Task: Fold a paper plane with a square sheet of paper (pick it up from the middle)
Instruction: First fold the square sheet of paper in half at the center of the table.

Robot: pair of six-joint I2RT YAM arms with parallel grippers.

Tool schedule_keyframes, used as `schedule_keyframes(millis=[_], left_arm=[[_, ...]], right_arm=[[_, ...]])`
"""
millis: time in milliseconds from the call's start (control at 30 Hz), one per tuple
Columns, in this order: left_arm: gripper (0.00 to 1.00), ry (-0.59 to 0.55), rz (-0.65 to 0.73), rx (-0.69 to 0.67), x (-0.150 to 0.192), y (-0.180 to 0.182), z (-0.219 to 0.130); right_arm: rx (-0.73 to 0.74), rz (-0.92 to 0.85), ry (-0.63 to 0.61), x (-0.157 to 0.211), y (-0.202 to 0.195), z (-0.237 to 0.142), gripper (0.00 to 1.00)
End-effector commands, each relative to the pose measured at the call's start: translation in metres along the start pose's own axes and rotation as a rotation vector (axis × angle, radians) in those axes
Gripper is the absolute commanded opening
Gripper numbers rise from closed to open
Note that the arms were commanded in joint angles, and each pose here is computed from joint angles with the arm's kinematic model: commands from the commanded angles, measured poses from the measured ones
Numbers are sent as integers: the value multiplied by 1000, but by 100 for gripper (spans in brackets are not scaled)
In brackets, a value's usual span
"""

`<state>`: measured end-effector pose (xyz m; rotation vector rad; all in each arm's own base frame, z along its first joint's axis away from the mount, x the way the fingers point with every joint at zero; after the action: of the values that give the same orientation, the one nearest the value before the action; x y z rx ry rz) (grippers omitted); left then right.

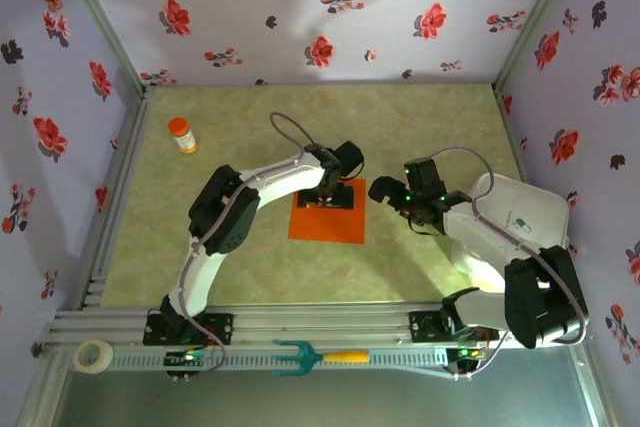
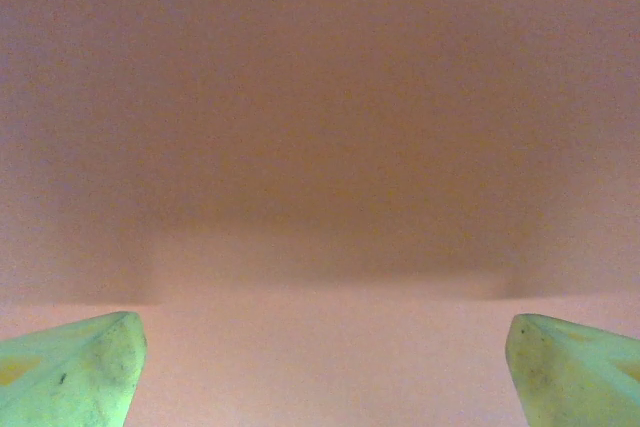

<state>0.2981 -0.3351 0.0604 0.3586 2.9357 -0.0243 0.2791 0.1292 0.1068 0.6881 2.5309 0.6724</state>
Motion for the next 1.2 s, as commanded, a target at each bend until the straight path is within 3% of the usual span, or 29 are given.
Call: schedule_keyframes(millis=[0, 1167], left_arm=[[94, 24, -28, -57, 5, 4, 0], [93, 65, -32, -65, 16, -1, 35]], right_arm=[[24, -7, 16, 3, -8, 2, 99], [57, 17, 13, 3, -20, 5, 99]])
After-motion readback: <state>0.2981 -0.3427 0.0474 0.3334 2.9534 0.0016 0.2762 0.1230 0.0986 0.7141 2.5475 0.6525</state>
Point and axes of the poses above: each hand's point on the last joint's axis, 136 mm out from that joint toward the fingers, its own z axis out along the fingers, its own y axis along the line the jaws close on, x = y × z, the point moved 3 cm from there along -z, back along the fingers, and after that the axes turned 9 degrees about z, right-handed, at the moved point
